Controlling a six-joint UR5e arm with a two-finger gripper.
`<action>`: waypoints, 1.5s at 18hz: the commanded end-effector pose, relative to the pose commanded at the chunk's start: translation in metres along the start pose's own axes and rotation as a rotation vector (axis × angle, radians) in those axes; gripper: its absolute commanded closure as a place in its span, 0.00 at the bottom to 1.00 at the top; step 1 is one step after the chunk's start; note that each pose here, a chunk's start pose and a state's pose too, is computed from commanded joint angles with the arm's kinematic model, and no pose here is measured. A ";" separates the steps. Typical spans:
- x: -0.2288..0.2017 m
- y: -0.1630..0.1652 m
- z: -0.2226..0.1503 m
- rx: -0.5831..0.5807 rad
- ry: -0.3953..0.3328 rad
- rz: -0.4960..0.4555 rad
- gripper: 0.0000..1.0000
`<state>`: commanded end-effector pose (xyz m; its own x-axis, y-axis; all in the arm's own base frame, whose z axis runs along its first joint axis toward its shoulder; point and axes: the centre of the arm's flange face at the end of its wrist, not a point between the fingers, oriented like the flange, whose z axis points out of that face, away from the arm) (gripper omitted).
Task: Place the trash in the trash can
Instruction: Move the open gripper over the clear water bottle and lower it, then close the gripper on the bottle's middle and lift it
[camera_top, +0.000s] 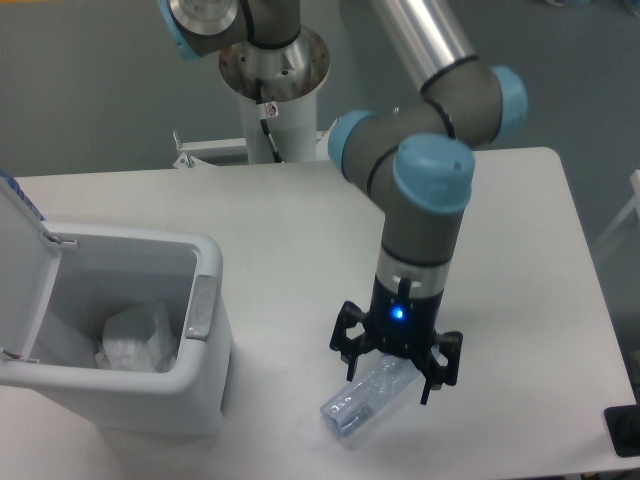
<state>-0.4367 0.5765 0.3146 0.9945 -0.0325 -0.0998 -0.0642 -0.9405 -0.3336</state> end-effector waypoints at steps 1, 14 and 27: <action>0.008 -0.002 0.008 -0.029 0.017 0.023 0.00; 0.033 -0.013 0.090 -0.202 0.035 0.198 0.00; 0.053 -0.021 0.135 -0.287 0.034 0.243 0.35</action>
<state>-0.3942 0.6398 0.1895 0.9554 -0.2734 -0.1115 -0.2779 -0.9602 -0.0271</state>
